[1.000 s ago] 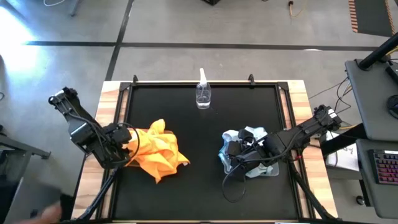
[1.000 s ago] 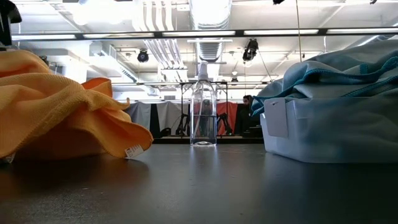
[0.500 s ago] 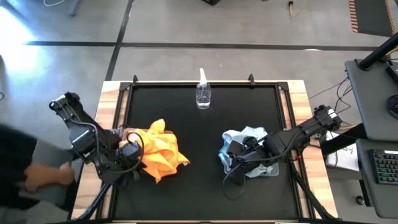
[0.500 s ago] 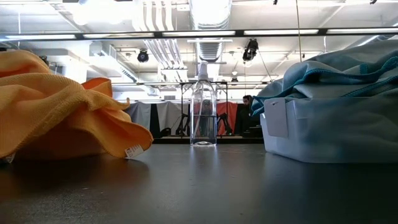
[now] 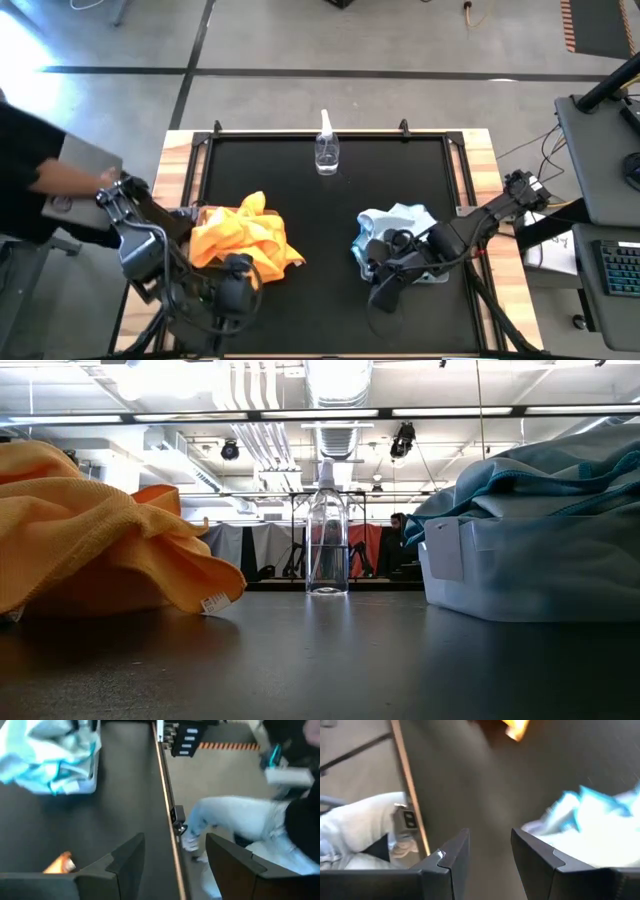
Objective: Sort microfiber towel by color & place in baskets
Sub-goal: Return to Home Position
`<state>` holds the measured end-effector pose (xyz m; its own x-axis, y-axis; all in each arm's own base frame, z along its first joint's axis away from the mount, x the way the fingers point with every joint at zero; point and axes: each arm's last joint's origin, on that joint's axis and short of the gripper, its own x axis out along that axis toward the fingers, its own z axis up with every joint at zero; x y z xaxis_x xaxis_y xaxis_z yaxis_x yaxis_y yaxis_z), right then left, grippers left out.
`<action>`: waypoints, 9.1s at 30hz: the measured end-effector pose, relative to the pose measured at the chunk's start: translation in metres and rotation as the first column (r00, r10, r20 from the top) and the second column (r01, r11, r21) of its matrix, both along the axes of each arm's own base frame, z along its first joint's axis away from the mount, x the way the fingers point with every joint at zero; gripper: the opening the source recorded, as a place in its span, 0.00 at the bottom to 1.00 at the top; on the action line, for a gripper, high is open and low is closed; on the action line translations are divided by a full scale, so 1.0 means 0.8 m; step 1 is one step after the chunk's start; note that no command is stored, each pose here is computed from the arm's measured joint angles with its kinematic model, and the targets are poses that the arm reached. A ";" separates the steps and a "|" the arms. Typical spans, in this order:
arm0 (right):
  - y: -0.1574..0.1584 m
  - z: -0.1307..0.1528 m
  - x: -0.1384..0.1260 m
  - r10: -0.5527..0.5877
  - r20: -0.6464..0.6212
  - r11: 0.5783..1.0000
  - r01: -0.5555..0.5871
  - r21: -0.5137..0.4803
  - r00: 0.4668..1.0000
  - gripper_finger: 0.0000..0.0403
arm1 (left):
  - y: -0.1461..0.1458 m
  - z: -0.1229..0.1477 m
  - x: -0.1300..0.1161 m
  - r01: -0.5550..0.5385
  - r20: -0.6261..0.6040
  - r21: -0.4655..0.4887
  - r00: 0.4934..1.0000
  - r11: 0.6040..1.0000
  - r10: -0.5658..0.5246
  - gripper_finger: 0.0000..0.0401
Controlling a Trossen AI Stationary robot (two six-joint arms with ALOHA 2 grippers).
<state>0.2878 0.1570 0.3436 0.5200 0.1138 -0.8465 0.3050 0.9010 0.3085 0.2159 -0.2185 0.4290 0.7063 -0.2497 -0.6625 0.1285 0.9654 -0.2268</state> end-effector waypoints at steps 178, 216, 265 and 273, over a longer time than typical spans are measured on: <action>-0.116 -0.198 -0.272 0.392 0.914 0.771 -0.578 -0.268 0.100 0.35 | 0.175 -0.319 -0.201 0.483 0.745 0.035 0.571 0.875 -0.345 0.48; -0.122 -0.216 -0.264 0.343 0.870 0.895 -0.405 -0.188 0.355 0.35 | 0.172 -0.323 -0.199 0.496 0.713 0.096 0.571 0.863 -0.408 0.48; -0.122 -0.217 -0.264 0.344 0.868 0.895 -0.404 -0.189 0.358 0.35 | 0.172 -0.321 -0.200 0.497 0.719 0.067 0.577 0.865 -0.387 0.48; -0.122 -0.217 -0.264 0.344 0.868 0.895 -0.404 -0.188 0.358 0.35 | 0.172 -0.321 -0.200 0.497 0.719 0.067 0.577 0.865 -0.387 0.48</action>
